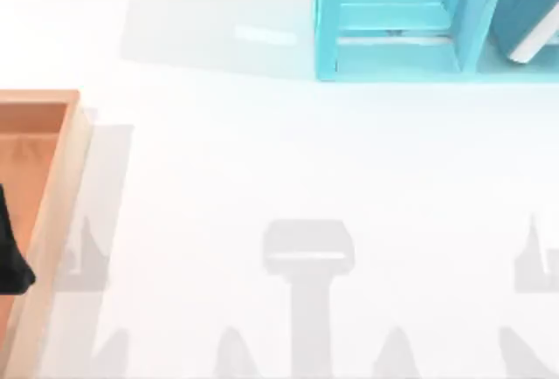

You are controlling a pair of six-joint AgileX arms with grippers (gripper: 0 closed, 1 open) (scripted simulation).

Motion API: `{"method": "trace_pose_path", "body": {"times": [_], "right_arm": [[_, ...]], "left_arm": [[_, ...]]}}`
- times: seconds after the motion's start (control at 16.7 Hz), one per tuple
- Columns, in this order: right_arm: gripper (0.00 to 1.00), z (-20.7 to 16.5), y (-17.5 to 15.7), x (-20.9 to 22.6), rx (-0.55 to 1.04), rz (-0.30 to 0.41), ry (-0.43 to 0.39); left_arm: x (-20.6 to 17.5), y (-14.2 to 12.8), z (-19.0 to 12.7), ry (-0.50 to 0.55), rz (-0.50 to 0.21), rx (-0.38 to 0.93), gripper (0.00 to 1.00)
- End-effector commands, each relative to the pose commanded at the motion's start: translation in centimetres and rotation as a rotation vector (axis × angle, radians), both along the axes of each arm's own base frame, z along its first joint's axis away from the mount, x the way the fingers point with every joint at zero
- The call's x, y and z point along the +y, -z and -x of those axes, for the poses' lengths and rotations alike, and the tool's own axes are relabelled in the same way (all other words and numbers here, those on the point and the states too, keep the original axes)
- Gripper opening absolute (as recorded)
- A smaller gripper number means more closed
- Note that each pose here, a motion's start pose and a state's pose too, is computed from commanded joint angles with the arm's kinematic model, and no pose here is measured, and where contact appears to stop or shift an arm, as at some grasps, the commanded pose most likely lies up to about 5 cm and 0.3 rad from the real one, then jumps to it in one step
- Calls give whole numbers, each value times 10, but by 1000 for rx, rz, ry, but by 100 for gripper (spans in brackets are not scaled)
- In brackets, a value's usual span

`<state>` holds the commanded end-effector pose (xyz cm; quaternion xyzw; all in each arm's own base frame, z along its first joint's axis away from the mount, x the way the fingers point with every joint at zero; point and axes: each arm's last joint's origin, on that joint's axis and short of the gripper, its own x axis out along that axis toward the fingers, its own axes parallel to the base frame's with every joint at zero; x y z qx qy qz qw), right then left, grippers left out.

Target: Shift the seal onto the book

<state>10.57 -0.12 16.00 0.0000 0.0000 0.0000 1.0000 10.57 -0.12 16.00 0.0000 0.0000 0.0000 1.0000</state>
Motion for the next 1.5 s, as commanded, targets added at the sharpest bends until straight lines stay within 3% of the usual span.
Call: {"method": "trace_pose_path", "body": {"times": [0.24, 0.48, 0.66, 0.84, 1.02, 1.2, 1.5], "right_arm": [[100, -1, -7, 0, -17, -7, 2], [100, -11, -40, -1, -77, -46, -3], [100, -36, -67, -2, -93, -91, -16], [100, -83, -78, -5, -44, -145, -28], [100, -145, -58, -10, 51, -209, -31], [100, -199, -17, -16, 128, -275, -29], [100, -253, 45, -26, 146, -361, -31]], "left_arm": [[0, 0, 0, 0, 0, 0, 100], [0, 0, 0, 0, 0, 0, 100], [0, 0, 0, 0, 0, 0, 100], [0, 0, 0, 0, 0, 0, 100], [0, 0, 0, 0, 0, 0, 100], [0, 0, 0, 0, 0, 0, 100], [0, 0, 0, 0, 0, 0, 100]]}}
